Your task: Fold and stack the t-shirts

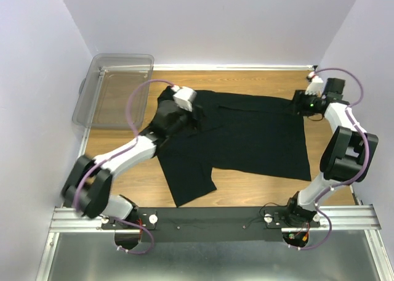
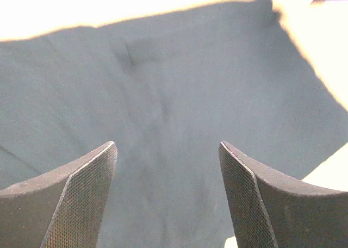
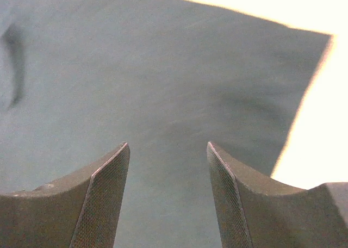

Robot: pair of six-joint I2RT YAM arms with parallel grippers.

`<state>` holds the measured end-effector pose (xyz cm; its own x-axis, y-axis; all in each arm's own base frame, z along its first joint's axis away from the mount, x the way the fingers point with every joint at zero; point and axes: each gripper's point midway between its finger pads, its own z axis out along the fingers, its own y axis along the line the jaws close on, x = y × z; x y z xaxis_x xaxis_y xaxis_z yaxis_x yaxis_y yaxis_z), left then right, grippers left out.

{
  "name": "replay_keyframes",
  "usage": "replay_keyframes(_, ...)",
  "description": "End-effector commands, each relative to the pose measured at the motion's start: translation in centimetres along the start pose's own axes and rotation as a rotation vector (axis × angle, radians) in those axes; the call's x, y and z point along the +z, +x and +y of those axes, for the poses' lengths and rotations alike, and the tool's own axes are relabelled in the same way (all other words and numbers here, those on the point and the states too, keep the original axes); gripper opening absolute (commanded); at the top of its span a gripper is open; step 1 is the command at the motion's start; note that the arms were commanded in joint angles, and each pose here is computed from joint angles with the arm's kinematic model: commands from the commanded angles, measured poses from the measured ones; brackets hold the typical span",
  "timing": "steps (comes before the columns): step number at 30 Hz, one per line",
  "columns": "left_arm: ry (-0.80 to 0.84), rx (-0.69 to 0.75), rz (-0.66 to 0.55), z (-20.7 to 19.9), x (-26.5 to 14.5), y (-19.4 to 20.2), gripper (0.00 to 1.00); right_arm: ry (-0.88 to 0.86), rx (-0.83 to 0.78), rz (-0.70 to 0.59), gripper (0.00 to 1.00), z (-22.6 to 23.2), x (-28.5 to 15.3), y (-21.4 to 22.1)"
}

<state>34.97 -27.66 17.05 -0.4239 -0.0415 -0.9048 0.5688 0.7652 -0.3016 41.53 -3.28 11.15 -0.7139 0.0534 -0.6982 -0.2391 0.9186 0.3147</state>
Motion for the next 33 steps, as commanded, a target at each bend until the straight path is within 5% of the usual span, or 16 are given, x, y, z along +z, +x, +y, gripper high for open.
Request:
replay_keyframes(1, -0.182, -0.120, -0.171, 5.0, -2.2, -2.1, 0.84, 0.231, 0.113, -0.076, 0.65, -8.5, 0.0, -3.2)
replay_keyframes(13, -0.159, -0.201, -0.058, 6.6, -3.1, 5.5, 0.83, 0.332, 0.410, -0.106, 0.59, -17.1, 7.0, -4.4)
replay_keyframes(20, -0.161, -0.203, -0.040, 6.7, -3.6, 6.5, 0.82, 0.242, 0.464, -0.078, 0.44, -17.0, 9.7, -3.1)
replay_keyframes(30, -0.145, -0.230, -0.020, 6.3, -3.9, 7.4, 0.82, 0.204, 0.455, -0.084, 0.34, -15.9, 9.2, -3.6)
replay_keyframes(33, -0.145, -0.233, -0.026, 6.2, -4.1, 7.3, 0.82, 0.191, 0.448, -0.092, 0.21, -15.6, 8.9, -4.0)
